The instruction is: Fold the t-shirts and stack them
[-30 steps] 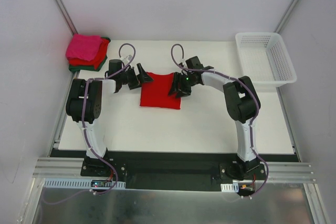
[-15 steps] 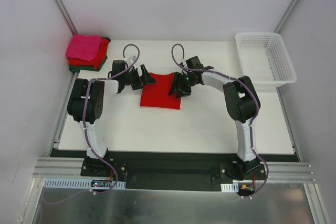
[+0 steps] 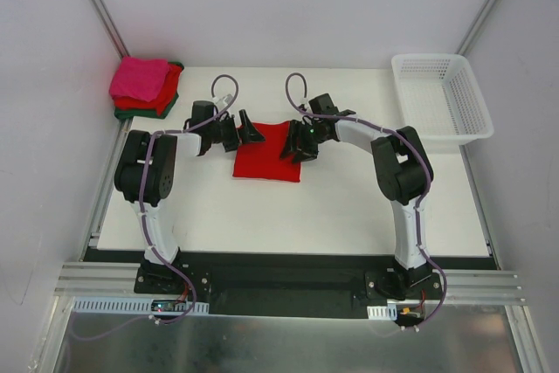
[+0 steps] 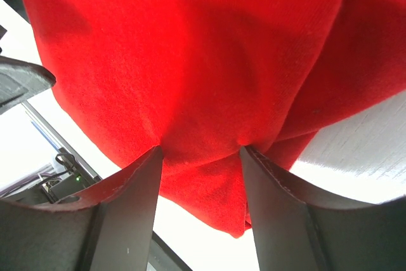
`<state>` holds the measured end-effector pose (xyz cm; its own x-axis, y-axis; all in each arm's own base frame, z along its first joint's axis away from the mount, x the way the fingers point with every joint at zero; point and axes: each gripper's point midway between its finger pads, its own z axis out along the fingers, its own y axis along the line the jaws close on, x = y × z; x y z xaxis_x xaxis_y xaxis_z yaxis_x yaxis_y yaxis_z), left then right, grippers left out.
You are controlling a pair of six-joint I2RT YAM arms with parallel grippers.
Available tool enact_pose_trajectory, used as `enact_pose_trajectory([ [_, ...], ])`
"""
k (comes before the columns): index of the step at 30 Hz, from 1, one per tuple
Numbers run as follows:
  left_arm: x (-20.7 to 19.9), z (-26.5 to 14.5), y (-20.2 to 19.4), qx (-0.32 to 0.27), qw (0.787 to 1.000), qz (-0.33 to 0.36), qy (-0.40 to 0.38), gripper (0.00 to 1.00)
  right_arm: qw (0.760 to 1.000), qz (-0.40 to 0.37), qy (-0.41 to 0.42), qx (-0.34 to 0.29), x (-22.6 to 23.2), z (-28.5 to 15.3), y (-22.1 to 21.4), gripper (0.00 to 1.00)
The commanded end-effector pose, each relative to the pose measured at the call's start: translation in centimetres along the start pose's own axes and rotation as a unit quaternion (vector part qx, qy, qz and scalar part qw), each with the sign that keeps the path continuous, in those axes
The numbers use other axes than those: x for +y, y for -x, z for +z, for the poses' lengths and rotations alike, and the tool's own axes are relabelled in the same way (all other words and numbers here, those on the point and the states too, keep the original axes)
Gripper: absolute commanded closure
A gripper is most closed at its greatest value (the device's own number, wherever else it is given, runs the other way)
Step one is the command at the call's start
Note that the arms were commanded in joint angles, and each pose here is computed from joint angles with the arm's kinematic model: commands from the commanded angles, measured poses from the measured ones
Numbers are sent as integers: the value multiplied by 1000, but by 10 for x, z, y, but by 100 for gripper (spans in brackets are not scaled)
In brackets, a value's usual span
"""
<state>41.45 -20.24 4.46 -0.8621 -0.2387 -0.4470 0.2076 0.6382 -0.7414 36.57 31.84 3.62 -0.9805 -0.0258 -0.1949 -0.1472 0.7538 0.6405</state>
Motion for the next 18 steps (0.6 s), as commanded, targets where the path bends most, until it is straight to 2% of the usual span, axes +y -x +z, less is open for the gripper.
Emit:
enact_pose_trajectory([
  [1,33,6,-77,117,988,-94,44,3,1000,2,-24,-2,-6,-4,-5,43],
  [8,16,8,-77,107,984,-138,-39,3,1000,0,-19,-6,0,-8,-4,43],
  [14,23,4,-80,104,979,-165,-51,5,1000,0,-17,-8,2,-11,-3,43],
  [18,25,4,-84,108,979,-168,-49,19,1000,1,-15,-8,4,-11,-3,43],
])
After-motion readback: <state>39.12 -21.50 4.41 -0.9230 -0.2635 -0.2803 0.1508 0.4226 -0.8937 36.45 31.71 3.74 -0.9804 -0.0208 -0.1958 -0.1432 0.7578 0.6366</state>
